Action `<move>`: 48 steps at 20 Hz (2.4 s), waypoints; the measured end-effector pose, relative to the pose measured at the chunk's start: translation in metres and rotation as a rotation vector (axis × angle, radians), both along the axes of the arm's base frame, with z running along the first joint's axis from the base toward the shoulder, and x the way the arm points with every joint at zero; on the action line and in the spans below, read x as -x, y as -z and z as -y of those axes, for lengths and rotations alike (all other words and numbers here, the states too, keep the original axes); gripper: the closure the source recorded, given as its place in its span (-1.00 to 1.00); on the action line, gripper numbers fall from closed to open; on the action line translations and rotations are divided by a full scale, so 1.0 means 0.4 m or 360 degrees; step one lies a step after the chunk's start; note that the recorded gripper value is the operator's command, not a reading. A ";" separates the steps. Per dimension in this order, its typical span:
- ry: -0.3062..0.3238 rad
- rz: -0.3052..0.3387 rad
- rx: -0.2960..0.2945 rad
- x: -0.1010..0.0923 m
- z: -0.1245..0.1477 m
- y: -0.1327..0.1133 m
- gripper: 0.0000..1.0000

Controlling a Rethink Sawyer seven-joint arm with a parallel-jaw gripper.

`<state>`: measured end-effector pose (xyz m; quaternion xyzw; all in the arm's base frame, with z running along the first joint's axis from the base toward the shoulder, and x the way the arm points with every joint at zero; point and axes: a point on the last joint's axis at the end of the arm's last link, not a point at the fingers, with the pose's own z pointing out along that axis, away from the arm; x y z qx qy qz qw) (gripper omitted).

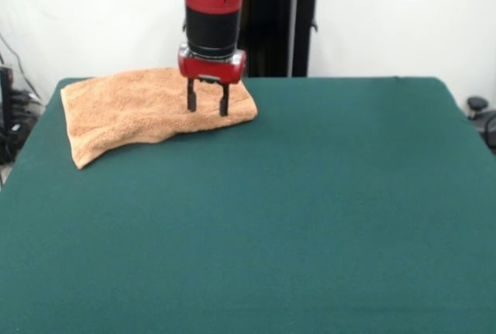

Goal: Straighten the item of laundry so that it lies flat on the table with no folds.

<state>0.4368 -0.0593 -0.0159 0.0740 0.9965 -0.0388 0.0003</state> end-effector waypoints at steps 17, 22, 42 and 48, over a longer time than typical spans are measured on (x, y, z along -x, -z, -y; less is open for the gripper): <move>0.0019 -0.0023 -0.0021 -0.011 -0.040 0.029 -1.00; 0.0027 -0.0029 -0.0025 -0.015 -0.041 0.051 -1.00; -0.0041 -0.0020 0.0049 -0.013 -0.056 0.060 -1.00; -0.0061 -0.0021 0.0067 -0.014 -0.059 0.060 1.00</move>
